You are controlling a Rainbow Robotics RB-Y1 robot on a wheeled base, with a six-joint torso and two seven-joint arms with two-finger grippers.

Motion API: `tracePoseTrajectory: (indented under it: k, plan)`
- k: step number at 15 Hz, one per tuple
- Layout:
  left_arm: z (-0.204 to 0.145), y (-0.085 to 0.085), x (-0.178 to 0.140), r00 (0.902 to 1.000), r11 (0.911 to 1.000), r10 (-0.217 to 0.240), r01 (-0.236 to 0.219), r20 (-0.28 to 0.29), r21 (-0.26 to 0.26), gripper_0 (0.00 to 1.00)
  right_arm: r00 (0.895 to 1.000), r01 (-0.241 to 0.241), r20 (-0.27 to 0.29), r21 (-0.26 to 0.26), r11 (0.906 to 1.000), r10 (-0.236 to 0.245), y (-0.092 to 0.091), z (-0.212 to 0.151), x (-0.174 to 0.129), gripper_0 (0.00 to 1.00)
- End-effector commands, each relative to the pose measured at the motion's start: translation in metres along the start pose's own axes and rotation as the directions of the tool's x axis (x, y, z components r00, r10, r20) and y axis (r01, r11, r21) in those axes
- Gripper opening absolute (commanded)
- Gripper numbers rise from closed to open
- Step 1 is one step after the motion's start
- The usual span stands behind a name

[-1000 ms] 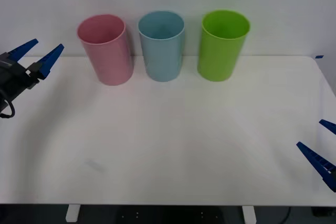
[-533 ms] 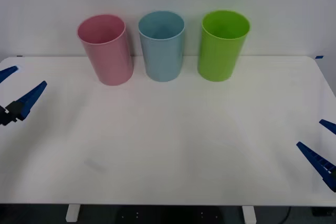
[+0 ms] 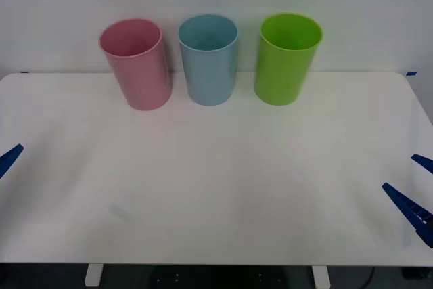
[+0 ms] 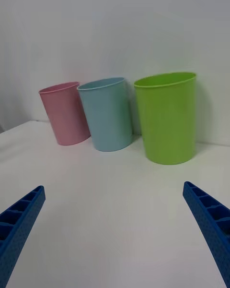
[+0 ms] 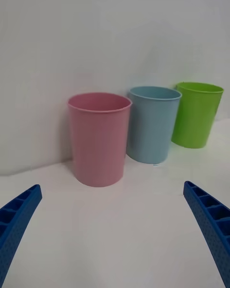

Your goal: Grasp the object on the table and drop it into the matching bin: aluminum can to the light blue bin, PET bottle to the pink bin.

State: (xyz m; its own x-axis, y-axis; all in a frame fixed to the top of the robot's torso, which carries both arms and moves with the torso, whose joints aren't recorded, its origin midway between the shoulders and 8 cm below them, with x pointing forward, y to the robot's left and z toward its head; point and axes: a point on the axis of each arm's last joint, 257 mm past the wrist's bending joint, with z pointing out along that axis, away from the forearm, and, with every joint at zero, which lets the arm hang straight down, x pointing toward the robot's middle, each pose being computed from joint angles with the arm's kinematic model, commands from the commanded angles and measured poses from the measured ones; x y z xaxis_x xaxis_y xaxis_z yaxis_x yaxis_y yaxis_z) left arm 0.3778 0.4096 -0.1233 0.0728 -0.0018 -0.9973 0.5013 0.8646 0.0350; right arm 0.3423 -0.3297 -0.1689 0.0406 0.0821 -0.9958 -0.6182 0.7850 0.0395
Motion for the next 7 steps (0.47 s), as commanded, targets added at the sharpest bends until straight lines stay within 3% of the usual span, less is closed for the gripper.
tracePoseTrajectory:
  k: [1,7]
  plan:
    - [-0.0138,-0.0073,0.0037,0.9999,0.9999,-0.011,0.011,-0.012,0.001,1.0,1.0,0.0,0.0,0.0,1.0,0.0,0.0,0.0,0.0,1.0]
    - [-0.0127,-0.0114,0.0068,0.9995,0.9996,-0.026,0.026,-0.015,0.011,1.0,1.0,0.0,0.0,0.0,1.0,0.0,0.0,0.0,0.0,1.0]
